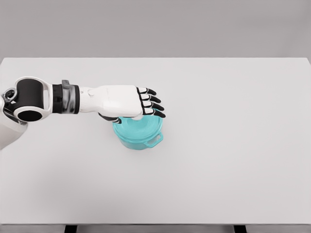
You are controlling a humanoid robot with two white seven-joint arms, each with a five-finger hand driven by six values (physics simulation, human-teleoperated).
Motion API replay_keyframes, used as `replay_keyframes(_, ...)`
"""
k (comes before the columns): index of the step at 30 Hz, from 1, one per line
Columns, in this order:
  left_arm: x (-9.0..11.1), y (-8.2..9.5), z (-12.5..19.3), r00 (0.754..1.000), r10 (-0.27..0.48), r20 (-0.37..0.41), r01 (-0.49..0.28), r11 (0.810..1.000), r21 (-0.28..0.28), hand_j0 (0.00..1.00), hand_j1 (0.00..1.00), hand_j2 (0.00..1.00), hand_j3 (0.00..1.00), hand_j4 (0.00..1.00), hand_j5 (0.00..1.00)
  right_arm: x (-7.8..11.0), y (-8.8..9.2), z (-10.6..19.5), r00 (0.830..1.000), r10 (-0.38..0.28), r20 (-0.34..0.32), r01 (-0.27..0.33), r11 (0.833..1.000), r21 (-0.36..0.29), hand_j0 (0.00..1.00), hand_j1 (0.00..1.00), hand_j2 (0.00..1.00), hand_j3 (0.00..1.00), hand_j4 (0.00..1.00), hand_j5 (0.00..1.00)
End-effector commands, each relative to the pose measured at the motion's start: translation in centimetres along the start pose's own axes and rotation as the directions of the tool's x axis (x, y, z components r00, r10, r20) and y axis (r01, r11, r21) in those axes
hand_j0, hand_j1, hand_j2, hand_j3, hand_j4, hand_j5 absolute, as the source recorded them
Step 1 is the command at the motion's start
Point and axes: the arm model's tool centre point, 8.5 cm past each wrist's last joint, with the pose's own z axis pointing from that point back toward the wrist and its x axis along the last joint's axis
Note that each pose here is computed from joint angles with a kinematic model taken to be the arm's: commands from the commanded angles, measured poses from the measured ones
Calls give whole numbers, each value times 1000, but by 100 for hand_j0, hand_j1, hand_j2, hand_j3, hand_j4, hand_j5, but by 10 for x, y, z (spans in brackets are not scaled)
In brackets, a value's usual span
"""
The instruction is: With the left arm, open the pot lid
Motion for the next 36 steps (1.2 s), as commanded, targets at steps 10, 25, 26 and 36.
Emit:
replay_keyframes(10, 1, 0, -2, 1000, -3, 0, 3, 1000, -3, 88, 88, 88, 88, 88, 88, 0, 0, 0, 1000, 0, 0, 0, 1000, 0, 100, 100, 100, 100, 100, 100)
replay_keyframes(25, 2, -9, -5, 1000, -3, 1, 3, 1000, -31, 85, 85, 85, 85, 85, 85, 0, 0, 0, 1000, -2, 0, 2, 1000, 0, 100, 100, 100, 100, 100, 100)
replay_keyframes(26, 2, -9, -5, 1000, -3, 1, 3, 1000, -31, 86, 86, 86, 86, 86, 86, 0, 0, 0, 1000, -2, 0, 2, 1000, 0, 100, 100, 100, 100, 100, 100)
replay_keyframes(36, -7, -15, -3, 1000, 3, -28, -4, 999, -52, 86, 86, 86, 86, 86, 86, 0, 0, 0, 1000, -2, 1, 2, 1000, 0, 100, 100, 100, 100, 100, 100)
